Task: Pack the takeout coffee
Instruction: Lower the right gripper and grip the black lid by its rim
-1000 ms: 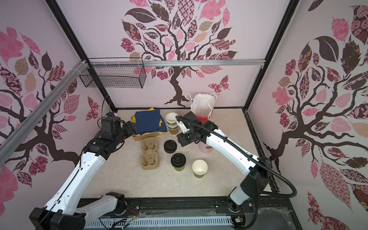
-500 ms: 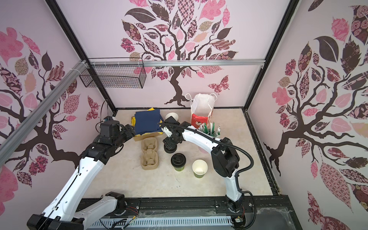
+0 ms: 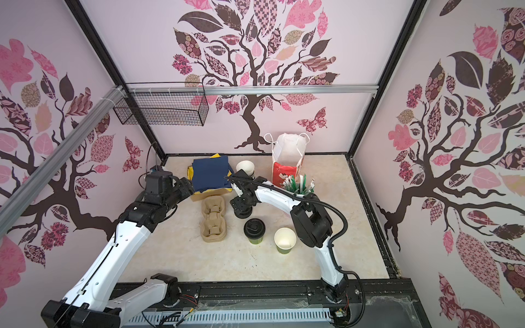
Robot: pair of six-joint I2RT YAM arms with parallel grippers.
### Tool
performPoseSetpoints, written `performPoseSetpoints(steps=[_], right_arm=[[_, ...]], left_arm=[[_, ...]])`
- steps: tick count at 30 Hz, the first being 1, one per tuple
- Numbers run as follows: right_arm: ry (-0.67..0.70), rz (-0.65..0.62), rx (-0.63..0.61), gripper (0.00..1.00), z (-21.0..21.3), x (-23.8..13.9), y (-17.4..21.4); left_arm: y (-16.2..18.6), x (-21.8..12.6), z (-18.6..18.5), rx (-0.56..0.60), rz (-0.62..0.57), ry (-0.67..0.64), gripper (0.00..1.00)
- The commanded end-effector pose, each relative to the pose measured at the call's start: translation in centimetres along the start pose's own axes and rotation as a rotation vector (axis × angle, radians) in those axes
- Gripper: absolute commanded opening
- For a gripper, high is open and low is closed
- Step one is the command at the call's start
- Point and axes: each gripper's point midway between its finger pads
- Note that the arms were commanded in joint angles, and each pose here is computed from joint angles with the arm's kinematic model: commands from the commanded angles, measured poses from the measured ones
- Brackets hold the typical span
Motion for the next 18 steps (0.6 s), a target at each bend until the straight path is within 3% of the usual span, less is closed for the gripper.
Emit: performPoseSetpoints(steps=[1, 18], right_arm=[[0.023, 0.007, 0.034, 0.87, -0.5, 1.4, -0.1], [0.043, 0.047, 0.069, 0.84, -0.9, 3.3, 1.2]], left_arm=[[-0.3, -0.1, 0.3, 0.019, -0.009, -0.014, 0.73], [-0.4, -0.2, 0.4, 0.024, -0.013, -0.017, 0.72]])
Point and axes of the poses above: each gripper's point midway between its finger pads, its own x axis out along the fingers, its own z axis along the line the jaws close on, y = z × x, and after that the axes turned 2 degrees about -x, right-handed
